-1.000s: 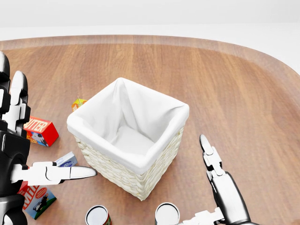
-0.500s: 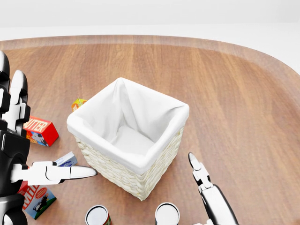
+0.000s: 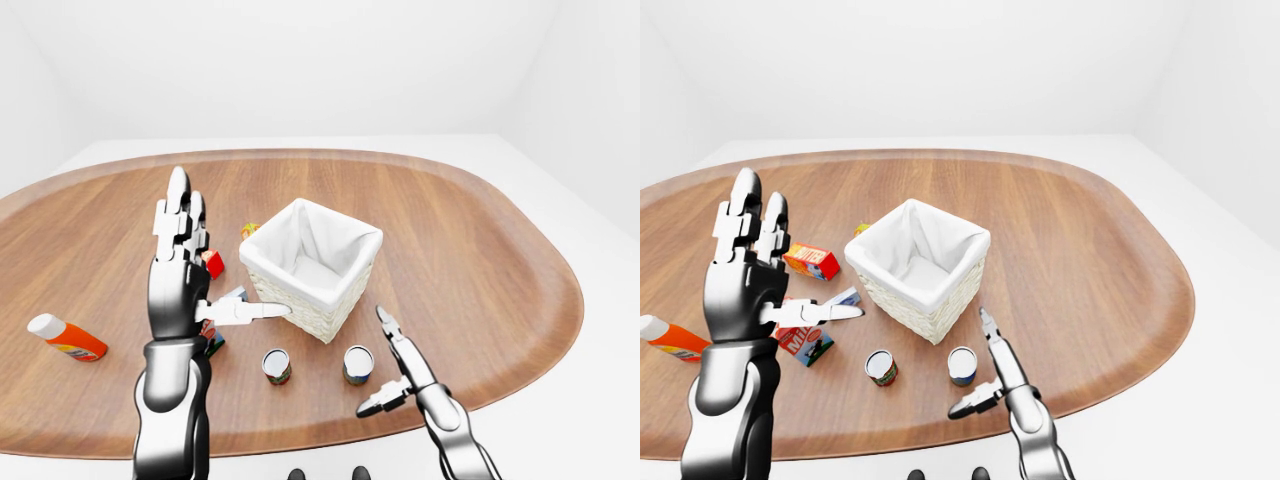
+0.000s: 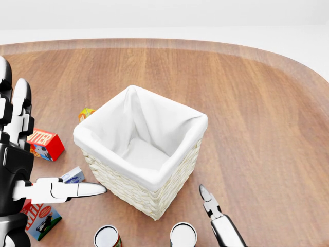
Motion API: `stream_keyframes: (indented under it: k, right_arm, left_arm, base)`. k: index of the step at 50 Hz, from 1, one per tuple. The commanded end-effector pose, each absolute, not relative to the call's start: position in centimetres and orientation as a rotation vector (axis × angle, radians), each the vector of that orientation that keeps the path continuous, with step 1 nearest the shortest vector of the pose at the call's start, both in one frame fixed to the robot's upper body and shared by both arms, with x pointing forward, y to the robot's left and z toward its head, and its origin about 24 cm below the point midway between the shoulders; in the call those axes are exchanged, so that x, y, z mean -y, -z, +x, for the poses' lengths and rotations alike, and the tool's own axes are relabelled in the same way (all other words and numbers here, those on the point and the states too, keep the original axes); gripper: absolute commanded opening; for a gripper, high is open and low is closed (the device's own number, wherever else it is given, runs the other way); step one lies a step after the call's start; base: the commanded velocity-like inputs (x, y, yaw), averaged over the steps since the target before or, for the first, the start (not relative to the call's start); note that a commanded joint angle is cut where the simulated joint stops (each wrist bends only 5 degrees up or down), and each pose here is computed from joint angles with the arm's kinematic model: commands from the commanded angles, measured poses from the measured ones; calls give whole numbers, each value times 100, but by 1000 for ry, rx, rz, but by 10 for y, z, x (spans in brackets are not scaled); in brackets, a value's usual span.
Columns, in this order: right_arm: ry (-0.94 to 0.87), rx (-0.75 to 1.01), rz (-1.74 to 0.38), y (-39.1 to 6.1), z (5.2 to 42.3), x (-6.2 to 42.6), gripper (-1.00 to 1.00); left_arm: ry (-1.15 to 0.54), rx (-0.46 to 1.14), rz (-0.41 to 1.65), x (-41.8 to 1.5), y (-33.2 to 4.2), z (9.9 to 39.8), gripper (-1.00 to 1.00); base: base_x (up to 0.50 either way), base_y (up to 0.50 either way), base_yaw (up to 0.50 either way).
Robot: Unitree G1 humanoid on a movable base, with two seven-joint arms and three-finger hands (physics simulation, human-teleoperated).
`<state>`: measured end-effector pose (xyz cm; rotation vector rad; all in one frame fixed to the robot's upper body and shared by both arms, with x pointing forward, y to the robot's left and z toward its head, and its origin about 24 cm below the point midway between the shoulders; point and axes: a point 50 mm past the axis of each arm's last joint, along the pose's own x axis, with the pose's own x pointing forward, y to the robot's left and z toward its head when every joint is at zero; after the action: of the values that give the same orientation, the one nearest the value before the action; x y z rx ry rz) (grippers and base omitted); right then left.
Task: Pick up the alphabet soup, and put it in the basket.
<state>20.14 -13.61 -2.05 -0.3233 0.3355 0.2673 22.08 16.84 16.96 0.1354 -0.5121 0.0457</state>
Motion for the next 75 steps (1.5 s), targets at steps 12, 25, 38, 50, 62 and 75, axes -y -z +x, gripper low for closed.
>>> stream_keyframes:
  k: [12,25,38,50,62,75]
  right_arm:
    - [-277,-375,-330,34,208,129,100]
    - [-289,-378,-336,39,212,123,100]
    - [-295,-398,-341,51,215,122,100]
    - [-297,-420,-348,61,215,122,100]
    - [-297,-427,-355,66,215,123,100]
    - [-297,-442,-359,71,215,122,100]
  left_arm:
    - [-45,495,132,-168,-166,222,100]
    - [-43,498,134,-168,-167,222,100]
    - [-42,505,138,-168,-168,221,100]
    - [-41,504,137,-168,-168,222,100]
    - [-42,498,138,-168,-167,223,100]
    - [-43,484,135,-168,-164,223,100]
  base:
    - [0,0,0]
    - [0,0,0]
    - [0,0,0]
    - [0,0,0]
    - [0,0,0]
    - [0,0,0]
